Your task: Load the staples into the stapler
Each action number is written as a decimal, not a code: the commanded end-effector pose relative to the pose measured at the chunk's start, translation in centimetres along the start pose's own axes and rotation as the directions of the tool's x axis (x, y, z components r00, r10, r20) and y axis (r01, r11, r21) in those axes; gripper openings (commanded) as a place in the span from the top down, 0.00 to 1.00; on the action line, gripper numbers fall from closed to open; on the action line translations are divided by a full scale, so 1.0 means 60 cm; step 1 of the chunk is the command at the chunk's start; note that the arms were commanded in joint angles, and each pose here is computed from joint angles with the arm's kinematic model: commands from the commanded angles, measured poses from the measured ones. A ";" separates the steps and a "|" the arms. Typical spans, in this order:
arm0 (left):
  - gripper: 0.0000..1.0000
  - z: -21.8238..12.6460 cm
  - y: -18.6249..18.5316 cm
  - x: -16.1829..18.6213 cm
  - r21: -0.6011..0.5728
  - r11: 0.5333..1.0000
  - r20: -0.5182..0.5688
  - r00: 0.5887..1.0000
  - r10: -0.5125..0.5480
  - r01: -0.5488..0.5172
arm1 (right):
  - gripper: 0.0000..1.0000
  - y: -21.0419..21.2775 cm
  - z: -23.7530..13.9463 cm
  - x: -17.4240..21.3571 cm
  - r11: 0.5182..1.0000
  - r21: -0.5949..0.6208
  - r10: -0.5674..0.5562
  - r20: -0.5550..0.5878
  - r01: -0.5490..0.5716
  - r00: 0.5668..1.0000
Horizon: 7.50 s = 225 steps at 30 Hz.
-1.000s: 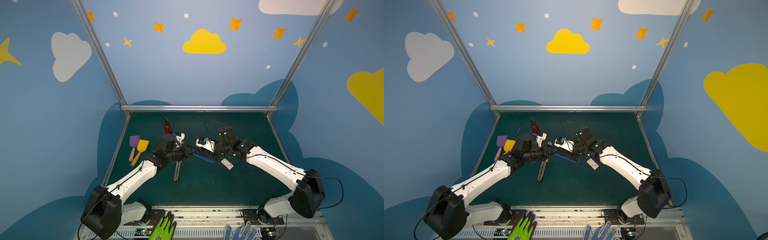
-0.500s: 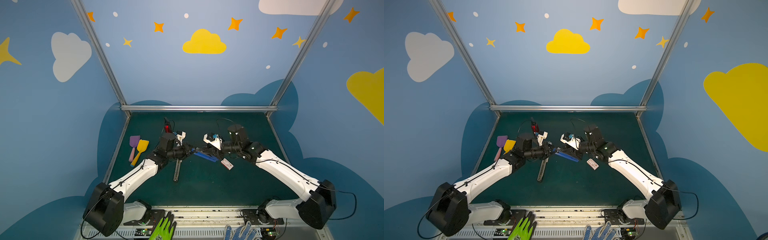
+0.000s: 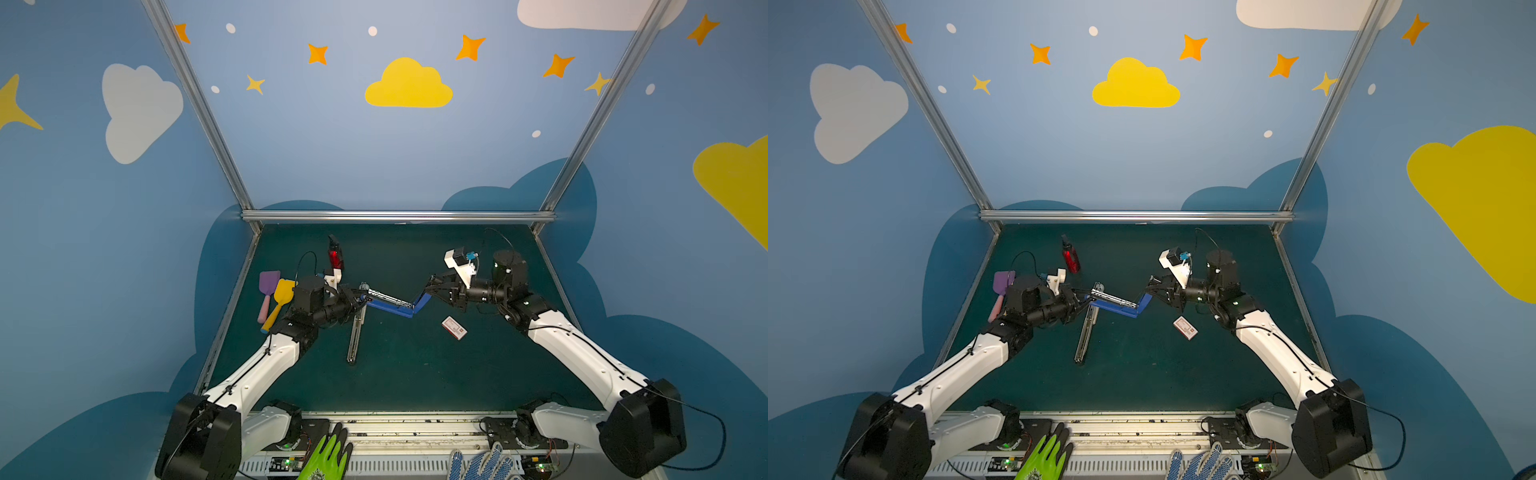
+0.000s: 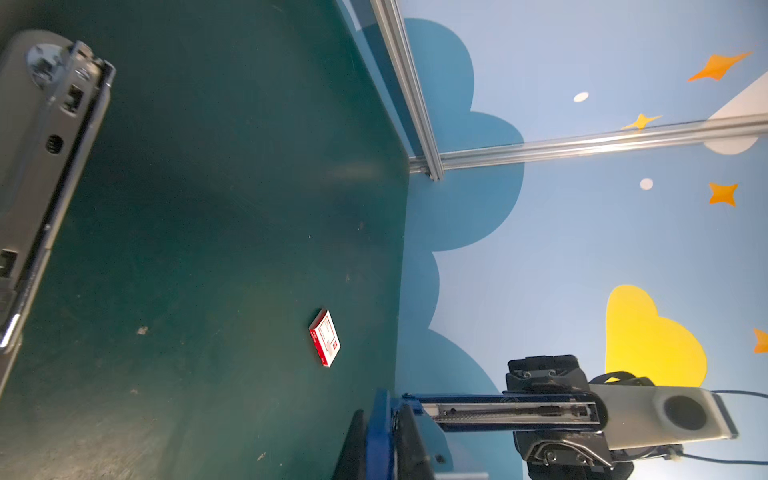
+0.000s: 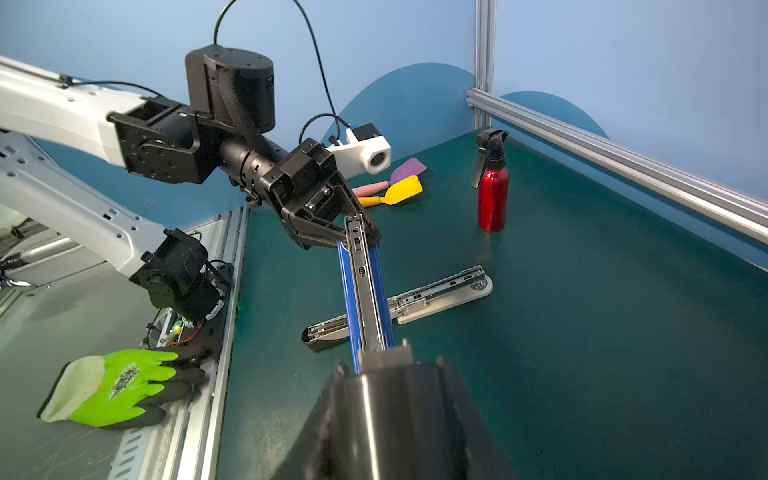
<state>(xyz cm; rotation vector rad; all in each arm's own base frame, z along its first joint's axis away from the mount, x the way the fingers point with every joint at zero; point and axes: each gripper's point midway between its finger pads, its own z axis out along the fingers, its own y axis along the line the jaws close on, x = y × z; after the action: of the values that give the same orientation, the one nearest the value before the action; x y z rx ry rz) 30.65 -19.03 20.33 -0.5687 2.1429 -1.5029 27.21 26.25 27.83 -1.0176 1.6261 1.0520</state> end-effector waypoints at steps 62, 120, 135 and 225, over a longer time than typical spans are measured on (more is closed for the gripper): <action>0.96 -0.031 -0.051 -0.086 0.209 0.978 0.393 0.917 -0.061 -0.025 | 0.49 -0.151 -0.055 0.099 0.873 0.225 0.413 0.130 -0.432 0.902; 0.79 0.121 0.217 0.079 -0.276 0.961 0.177 0.984 0.027 0.023 | 0.69 -0.137 0.067 0.394 0.578 0.475 0.815 -0.366 -0.663 0.448; 0.77 0.109 0.242 0.128 -0.417 0.896 0.013 0.985 0.172 -0.151 | 0.69 -0.181 0.086 0.386 0.554 0.518 0.832 -0.316 -0.651 0.457; 0.27 0.018 0.147 0.104 -0.551 0.767 -0.156 0.944 0.292 -0.329 | 0.51 -0.115 -0.060 0.308 0.465 0.784 0.833 -0.230 -0.411 0.503</action>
<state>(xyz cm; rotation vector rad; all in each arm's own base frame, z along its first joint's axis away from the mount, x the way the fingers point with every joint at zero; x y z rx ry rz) 25.54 -18.36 10.51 -0.4476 2.5527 -0.6352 29.98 21.11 10.41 -0.1889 2.7816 0.6068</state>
